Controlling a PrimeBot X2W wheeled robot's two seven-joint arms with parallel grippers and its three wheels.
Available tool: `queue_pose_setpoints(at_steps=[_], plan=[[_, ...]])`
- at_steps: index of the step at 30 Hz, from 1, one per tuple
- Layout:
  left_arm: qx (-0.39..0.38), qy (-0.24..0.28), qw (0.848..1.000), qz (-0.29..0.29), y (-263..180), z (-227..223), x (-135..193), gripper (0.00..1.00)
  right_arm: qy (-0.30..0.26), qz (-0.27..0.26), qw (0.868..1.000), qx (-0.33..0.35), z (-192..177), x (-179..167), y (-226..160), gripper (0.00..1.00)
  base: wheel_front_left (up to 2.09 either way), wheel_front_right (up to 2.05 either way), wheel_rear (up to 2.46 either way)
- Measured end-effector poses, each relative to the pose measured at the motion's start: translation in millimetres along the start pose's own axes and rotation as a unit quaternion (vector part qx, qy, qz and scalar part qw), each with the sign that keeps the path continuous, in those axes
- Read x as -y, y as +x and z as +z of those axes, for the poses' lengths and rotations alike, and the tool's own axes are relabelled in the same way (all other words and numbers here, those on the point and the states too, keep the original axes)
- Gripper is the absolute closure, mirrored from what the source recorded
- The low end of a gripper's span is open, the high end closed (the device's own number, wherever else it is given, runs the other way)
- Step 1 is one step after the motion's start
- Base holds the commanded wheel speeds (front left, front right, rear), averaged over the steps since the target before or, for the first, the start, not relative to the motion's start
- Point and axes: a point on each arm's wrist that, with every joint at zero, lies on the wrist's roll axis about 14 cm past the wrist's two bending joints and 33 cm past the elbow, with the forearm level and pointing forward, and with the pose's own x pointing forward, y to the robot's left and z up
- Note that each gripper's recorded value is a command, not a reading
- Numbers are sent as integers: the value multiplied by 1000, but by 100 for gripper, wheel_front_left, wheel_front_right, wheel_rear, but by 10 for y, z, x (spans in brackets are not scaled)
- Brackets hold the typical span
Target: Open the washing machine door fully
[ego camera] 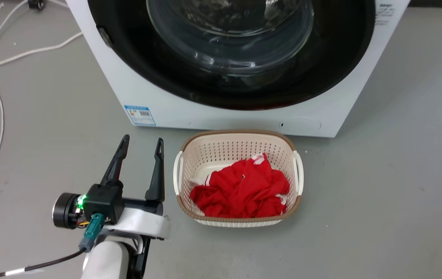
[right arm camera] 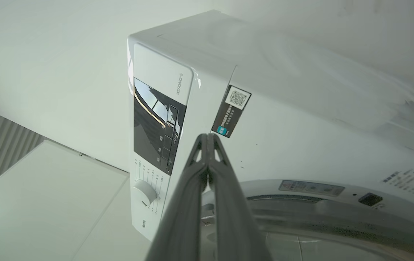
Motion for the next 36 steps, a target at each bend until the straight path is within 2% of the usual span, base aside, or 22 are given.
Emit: queue_pose_setpoints(at_steps=[5, 10, 17, 25, 36], plan=[[-5, 0, 1000, 0, 89, -70, -15, 0, -73, -31, 994, -68, -239, 86, 265, 100, 0, 0, 0], [-13, 0, 1000, 3, 164, -156, -37, 0, -135, -69, 977, -151, -606, 281, 413, 100, 0, 0, 0], [-18, -4, 1000, 4, 286, -258, -58, 0, -166, -106, 953, -230, -1000, 573, 497, 100, 0, 0, 0], [-26, -5, 1000, 4, 384, -372, -64, 0, -188, -131, 935, -271, -1240, 909, 546, 100, 0, 0, 0], [-35, -8, 999, 7, 446, -487, -78, 0, -188, -163, 923, -295, -1308, 1307, 513, 100, 0, 0, 0]])
